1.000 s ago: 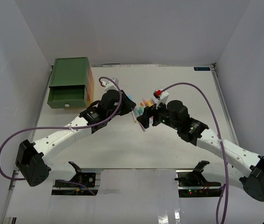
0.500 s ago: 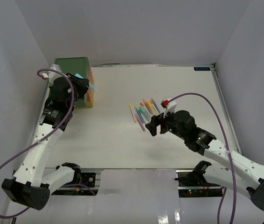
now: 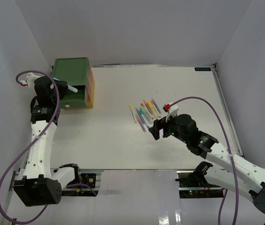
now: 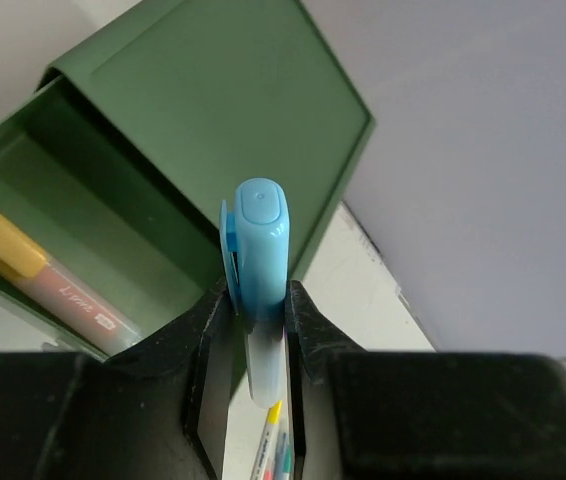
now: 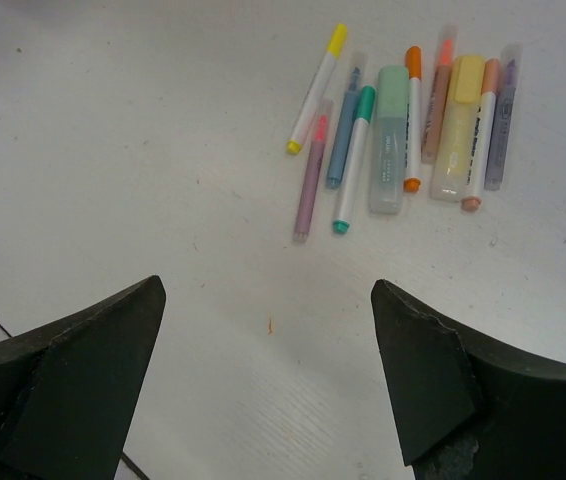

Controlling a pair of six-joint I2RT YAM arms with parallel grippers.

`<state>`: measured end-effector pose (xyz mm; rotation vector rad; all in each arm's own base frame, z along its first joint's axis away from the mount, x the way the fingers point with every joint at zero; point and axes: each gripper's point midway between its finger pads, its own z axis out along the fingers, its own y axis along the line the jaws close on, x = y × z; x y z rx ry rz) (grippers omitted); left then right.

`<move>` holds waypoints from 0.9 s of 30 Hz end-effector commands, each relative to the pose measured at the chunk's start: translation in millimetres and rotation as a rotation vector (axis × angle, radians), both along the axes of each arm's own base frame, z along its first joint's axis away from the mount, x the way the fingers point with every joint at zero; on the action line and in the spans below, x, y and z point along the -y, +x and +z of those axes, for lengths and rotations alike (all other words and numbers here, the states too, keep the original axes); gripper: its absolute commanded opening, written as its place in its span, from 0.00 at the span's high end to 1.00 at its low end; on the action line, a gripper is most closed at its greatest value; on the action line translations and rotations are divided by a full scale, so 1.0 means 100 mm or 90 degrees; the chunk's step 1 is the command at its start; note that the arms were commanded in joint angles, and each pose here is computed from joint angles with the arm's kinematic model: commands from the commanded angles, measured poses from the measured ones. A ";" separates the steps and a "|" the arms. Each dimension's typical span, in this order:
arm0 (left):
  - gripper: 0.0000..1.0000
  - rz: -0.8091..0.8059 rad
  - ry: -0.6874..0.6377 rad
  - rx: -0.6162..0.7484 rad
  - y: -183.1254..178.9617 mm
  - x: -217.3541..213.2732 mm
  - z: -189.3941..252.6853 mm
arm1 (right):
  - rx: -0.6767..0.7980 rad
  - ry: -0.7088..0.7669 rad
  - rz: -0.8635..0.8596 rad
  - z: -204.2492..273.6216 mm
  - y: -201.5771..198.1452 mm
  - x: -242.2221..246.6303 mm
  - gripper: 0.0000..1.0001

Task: Sort the stationery into containers
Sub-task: Place the pen in the drawer, then pick up the pen from the center of the board.

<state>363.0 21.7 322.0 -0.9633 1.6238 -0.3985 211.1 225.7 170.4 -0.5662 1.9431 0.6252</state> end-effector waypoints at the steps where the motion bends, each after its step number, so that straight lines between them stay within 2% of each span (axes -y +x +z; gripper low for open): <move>1: 0.80 -0.013 -0.024 -0.013 0.03 0.00 -0.16 | 0.022 -0.003 -0.005 0.04 0.01 0.03 0.10; 9: 0.63 -0.028 -0.060 -0.046 0.07 0.01 -0.52 | 0.019 -0.009 -0.007 -0.01 0.01 0.05 0.10; 16: 0.30 -0.037 -0.051 -0.041 0.06 0.01 -0.43 | 0.019 -0.019 -0.019 -0.05 0.03 0.08 0.10; 22: 0.13 -0.049 -0.003 -0.028 0.00 -0.02 -0.16 | 0.015 -0.034 -0.034 -0.04 0.09 0.09 0.10; 24: 0.04 -0.062 0.028 -0.029 -0.04 -0.02 -0.09 | 0.015 -0.051 -0.043 -0.06 0.13 0.10 0.10; 27: 0.02 -0.098 0.084 -0.027 -0.12 0.01 0.07 | 0.014 -0.089 -0.054 -0.14 0.22 0.12 0.10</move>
